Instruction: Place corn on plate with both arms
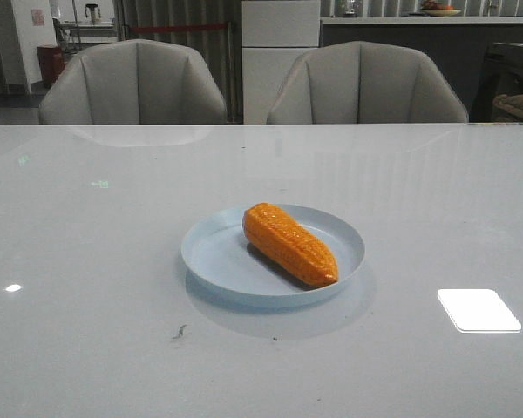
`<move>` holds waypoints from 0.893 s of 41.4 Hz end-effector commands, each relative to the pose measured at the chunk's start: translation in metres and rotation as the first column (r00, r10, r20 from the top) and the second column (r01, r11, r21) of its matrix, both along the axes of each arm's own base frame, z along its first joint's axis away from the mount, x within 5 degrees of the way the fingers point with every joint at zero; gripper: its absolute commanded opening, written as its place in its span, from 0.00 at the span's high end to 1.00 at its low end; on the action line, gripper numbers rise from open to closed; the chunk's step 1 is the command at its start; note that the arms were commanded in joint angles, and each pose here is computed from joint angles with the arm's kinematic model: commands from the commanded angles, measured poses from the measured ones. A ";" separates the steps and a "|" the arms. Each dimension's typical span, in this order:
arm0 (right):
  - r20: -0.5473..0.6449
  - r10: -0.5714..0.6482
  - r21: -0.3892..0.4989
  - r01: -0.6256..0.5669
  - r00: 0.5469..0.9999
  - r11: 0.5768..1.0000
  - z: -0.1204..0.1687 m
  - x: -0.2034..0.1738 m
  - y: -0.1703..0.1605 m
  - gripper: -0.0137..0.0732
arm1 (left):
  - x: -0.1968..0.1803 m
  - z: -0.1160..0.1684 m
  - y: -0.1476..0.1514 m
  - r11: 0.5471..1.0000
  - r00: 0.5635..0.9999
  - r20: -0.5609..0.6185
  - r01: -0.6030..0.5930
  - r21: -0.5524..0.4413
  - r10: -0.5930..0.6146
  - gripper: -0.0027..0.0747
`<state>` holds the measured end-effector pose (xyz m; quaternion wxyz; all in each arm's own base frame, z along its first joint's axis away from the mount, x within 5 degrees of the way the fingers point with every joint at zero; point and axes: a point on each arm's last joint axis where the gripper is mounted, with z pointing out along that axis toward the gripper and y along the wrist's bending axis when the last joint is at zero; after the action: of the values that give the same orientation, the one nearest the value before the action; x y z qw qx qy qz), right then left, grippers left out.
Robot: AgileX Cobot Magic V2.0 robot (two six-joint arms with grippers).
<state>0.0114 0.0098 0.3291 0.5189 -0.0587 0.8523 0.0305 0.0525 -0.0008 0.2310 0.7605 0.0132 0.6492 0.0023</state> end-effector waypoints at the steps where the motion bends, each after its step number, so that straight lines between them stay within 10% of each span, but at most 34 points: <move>1: 0.073 -0.007 0.007 0.006 0.997 1.000 0.012 0.005 0.000 0.15 | -0.004 0.008 0.002 1.000 0.989 0.144 -0.024 0.006 0.023 0.85; 14: 0.073 -0.007 0.007 0.006 0.997 1.000 0.012 0.005 0.000 0.15 | 0.003 -0.027 0.000 1.000 0.999 -0.048 -0.006 0.015 0.006 0.85; 37: 0.073 -0.007 0.007 0.006 0.997 1.000 0.012 0.005 0.000 0.15 | 0.004 -0.028 0.000 1.000 0.998 -0.059 -0.004 0.015 0.005 0.85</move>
<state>0.0114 0.0098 0.3291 0.5189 -0.0587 0.8523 0.0305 0.0563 -0.0017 0.2072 0.7212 0.0268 0.6922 0.0087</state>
